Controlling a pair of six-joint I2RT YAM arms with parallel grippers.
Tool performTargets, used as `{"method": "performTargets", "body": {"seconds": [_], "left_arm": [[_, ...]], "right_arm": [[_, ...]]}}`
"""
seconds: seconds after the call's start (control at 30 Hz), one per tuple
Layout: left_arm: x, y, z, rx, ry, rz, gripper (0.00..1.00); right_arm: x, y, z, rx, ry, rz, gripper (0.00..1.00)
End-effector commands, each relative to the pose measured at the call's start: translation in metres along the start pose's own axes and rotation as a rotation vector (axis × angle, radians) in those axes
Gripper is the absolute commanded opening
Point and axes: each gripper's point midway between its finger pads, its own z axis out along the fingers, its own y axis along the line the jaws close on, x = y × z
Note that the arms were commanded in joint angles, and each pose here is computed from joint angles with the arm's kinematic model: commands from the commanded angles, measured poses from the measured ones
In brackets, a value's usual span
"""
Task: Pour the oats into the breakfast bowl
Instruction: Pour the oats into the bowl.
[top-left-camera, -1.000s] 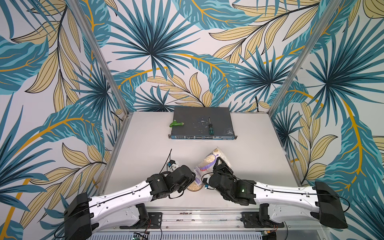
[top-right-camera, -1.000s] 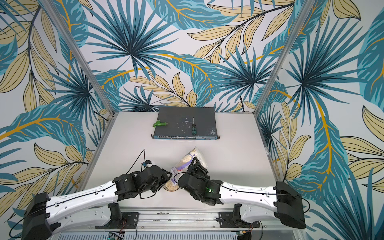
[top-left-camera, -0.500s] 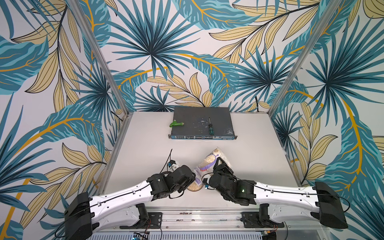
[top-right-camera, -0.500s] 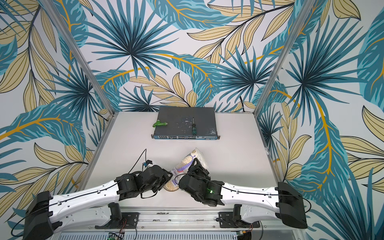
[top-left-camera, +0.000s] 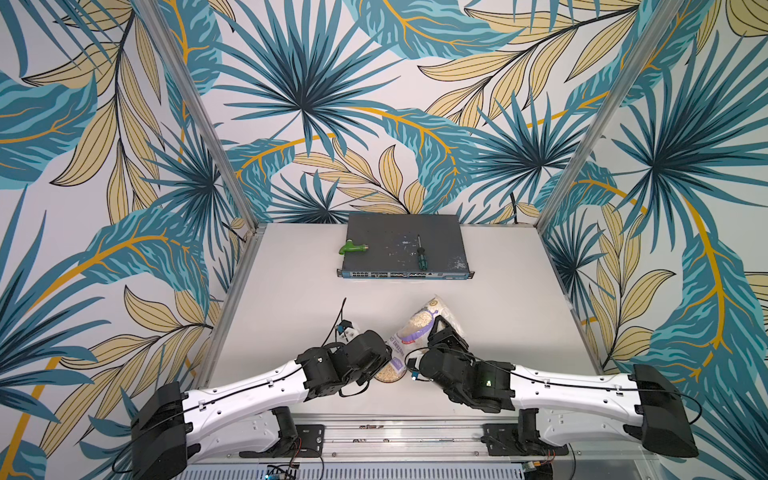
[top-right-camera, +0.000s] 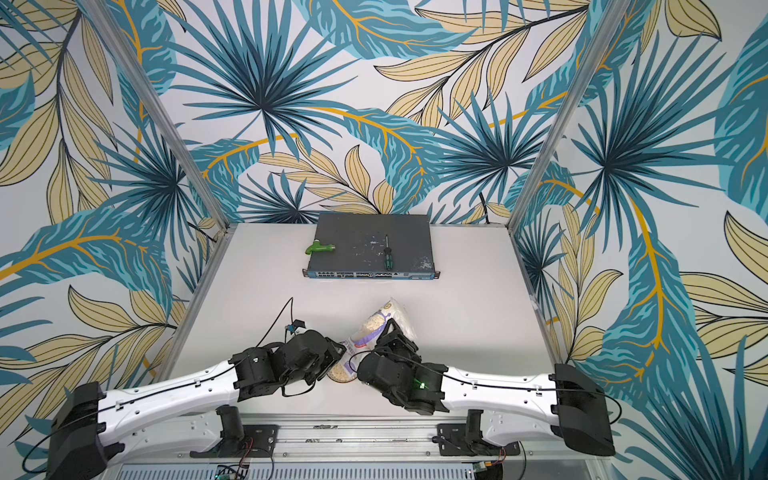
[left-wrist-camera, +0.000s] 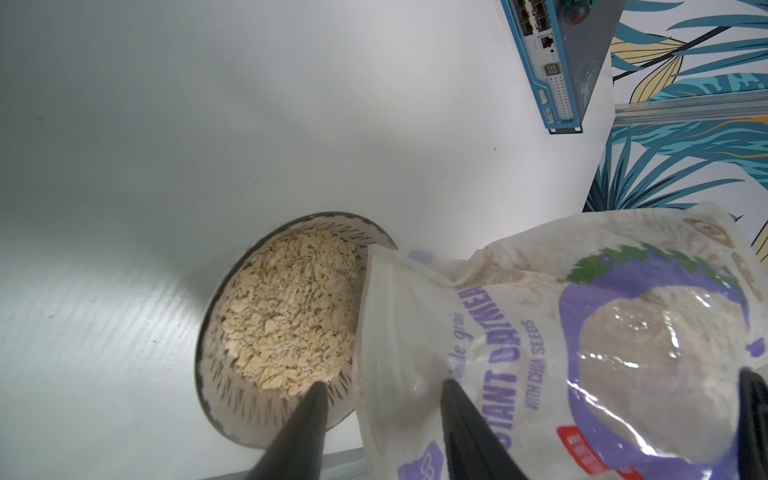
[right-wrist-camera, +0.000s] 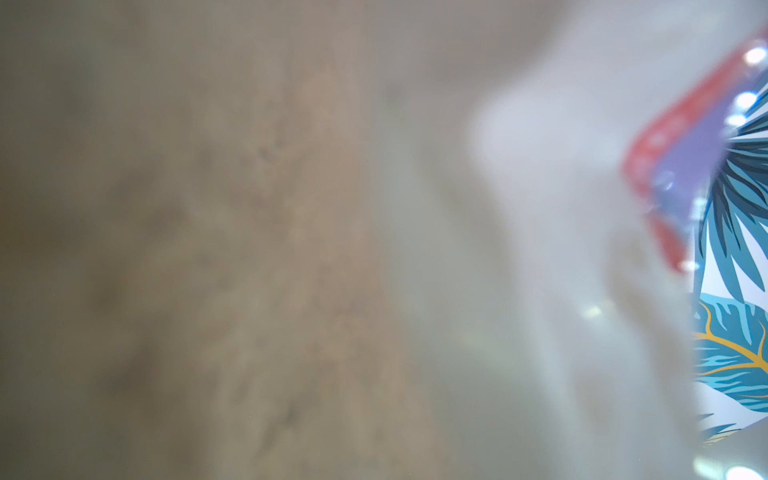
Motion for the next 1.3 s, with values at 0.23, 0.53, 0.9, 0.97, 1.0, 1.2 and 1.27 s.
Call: {"method": "performTargets", "body": {"seconds": [0.23, 0.53, 0.9, 0.97, 1.0, 1.2, 1.27], "left_arm": [[0.002, 0.004, 0.004, 0.002, 0.002, -0.006, 0.48], [0.001, 0.001, 0.002, 0.010, -0.001, -0.005, 0.48], [-0.001, 0.000, -0.002, 0.009, -0.008, -0.004, 0.48], [-0.002, -0.001, -0.002, 0.011, -0.012, -0.003, 0.48], [-0.002, -0.001, -0.002, 0.012, -0.015, -0.003, 0.48], [-0.001, 0.000, -0.003, 0.009, -0.007, -0.004, 0.48], [-0.002, 0.000, -0.004, 0.009, -0.009, -0.004, 0.48]], "right_arm": [[0.028, -0.025, -0.013, 0.074, 0.079, 0.190, 0.00], [0.026, -0.031, -0.012, 0.080, 0.078, 0.188, 0.00], [0.040, -0.041, -0.019, 0.094, 0.075, 0.238, 0.00], [0.035, -0.037, -0.017, 0.090, 0.067, 0.223, 0.00], [0.029, -0.031, -0.014, 0.082, 0.061, 0.201, 0.00], [0.023, -0.025, -0.011, 0.066, 0.067, 0.165, 0.00], [0.033, -0.036, -0.016, 0.074, 0.071, 0.200, 0.00]]}}
